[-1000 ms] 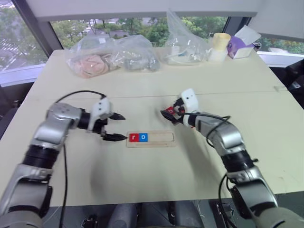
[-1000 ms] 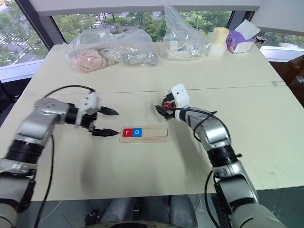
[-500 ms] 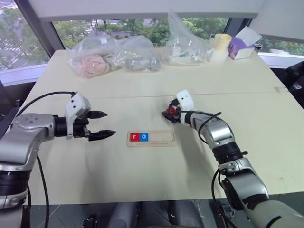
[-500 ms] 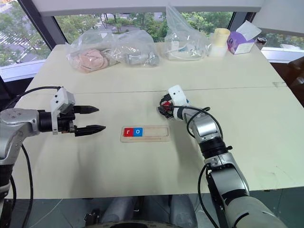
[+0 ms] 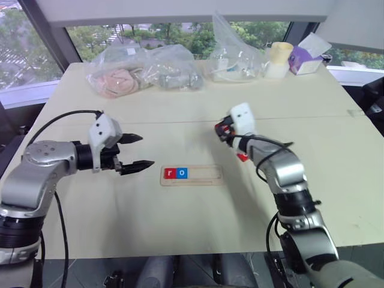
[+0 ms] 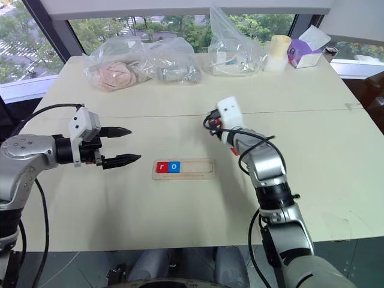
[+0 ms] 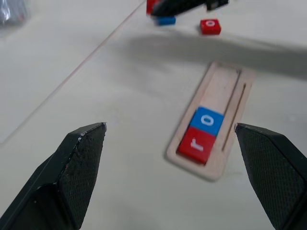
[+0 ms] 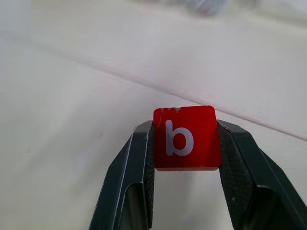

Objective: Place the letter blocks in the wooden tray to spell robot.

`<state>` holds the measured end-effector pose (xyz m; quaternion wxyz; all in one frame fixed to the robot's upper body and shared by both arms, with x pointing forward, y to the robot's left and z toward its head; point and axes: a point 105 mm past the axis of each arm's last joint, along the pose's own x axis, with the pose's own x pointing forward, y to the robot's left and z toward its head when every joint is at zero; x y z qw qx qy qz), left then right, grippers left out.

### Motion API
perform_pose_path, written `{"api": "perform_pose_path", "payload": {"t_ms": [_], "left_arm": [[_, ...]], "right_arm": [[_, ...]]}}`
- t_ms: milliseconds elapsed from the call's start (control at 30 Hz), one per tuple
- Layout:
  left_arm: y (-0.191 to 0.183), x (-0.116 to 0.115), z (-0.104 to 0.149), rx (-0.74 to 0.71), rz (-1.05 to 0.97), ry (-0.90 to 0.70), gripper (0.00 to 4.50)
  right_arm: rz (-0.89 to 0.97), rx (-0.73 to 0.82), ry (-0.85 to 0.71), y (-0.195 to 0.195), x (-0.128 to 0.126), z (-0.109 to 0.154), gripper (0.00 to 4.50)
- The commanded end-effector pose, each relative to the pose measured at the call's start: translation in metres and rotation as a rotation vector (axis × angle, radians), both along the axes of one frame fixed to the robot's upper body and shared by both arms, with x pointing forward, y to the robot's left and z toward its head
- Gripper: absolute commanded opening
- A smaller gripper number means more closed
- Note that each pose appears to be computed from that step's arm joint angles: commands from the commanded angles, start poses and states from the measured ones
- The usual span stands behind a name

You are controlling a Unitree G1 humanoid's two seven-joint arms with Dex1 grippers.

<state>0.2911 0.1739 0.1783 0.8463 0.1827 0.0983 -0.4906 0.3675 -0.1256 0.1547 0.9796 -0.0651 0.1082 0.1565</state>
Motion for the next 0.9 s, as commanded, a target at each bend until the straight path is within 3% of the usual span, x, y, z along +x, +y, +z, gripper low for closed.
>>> {"api": "perform_pose_path", "payload": {"t_ms": [33,267,667,700,733,800,867,900], "left_arm": [[0.0,-0.003,0.006,0.023,-0.021,-0.041,4.5],[-0.008,0.003,0.003,0.013,-0.048,-0.041,4.5],[-0.011,0.015,-0.004,0.075,-0.095,-0.057,4.5],[-0.01,0.016,-0.004,0.086,-0.094,-0.062,4.5],[-0.007,0.017,-0.003,0.088,-0.088,-0.064,4.5],[-0.003,0.019,-0.001,0.087,-0.078,-0.062,4.5],[-0.002,0.018,-0.002,0.09,-0.078,-0.055,4.5],[-0.001,0.018,-0.002,0.092,-0.079,-0.054,4.5]], "right_arm": [[-0.132,0.035,0.057,-0.025,-0.038,-0.002,1.21],[-0.334,0.129,0.179,-0.038,-0.09,-0.014,1.21],[-0.302,0.2,0.315,-0.016,-0.1,-0.044,1.21],[-0.308,0.196,0.318,-0.017,-0.099,-0.045,2.23],[-0.302,0.202,0.32,-0.015,-0.099,-0.045,2.57],[-0.298,0.208,0.323,-0.015,-0.098,-0.045,3.75],[-0.297,0.207,0.32,-0.017,-0.099,-0.045,4.47],[-0.296,0.207,0.319,-0.018,-0.099,-0.045,4.47]]}}
